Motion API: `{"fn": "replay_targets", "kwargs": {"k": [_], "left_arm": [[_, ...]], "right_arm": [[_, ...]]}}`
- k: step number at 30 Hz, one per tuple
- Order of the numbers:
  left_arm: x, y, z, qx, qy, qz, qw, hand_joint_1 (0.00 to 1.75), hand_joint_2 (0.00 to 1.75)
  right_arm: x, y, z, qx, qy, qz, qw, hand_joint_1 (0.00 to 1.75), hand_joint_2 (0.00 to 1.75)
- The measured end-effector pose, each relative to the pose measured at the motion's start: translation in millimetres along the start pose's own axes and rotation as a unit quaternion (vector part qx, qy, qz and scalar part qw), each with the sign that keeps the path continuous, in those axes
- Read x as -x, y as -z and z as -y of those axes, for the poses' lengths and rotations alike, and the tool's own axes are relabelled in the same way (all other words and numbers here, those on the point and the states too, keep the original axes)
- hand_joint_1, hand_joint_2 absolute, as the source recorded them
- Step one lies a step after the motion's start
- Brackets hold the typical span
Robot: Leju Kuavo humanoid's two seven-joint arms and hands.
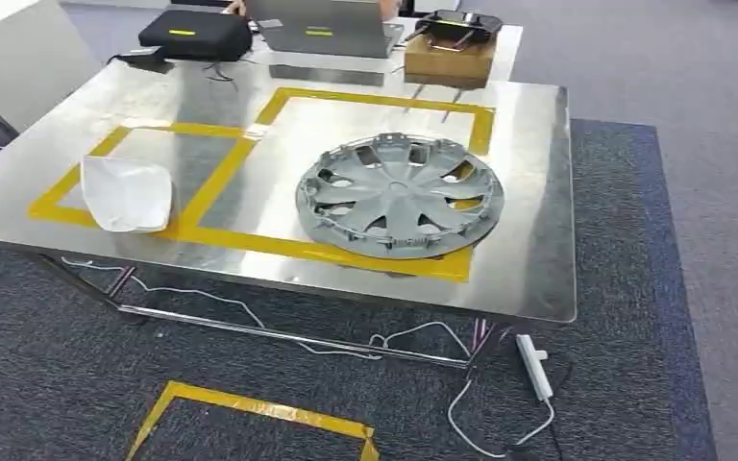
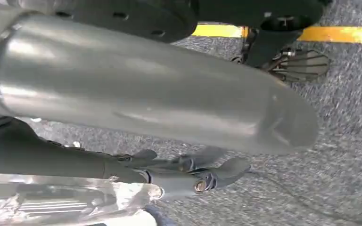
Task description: Take the parts from the cabinet and place them on the table.
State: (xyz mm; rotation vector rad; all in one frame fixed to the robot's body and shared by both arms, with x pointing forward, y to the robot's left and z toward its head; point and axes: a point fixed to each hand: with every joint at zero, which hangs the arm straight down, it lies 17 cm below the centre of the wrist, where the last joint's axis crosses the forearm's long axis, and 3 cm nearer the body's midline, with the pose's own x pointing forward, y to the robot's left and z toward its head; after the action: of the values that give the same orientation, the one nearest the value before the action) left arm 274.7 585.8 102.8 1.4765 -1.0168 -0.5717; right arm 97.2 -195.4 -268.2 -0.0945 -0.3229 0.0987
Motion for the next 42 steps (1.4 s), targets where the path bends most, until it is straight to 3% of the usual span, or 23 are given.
{"fn": "replay_targets", "kwargs": {"k": [30,42], "left_arm": [[-3.1,8.8,3.3,0.021,-0.009,-0.019,1.000,0.00,0.00],[-12.5,15.6,-8.5,0.012,-0.005,-0.006,1.000,0.00,0.00]], "right_arm": [[-2.8,0.2,-1.3,-0.007,0.007,0.003,1.000,0.00,0.00],[0.2,0.8,1.2,-0.007,0.010,-0.006,1.000,0.00,0.00]]}}
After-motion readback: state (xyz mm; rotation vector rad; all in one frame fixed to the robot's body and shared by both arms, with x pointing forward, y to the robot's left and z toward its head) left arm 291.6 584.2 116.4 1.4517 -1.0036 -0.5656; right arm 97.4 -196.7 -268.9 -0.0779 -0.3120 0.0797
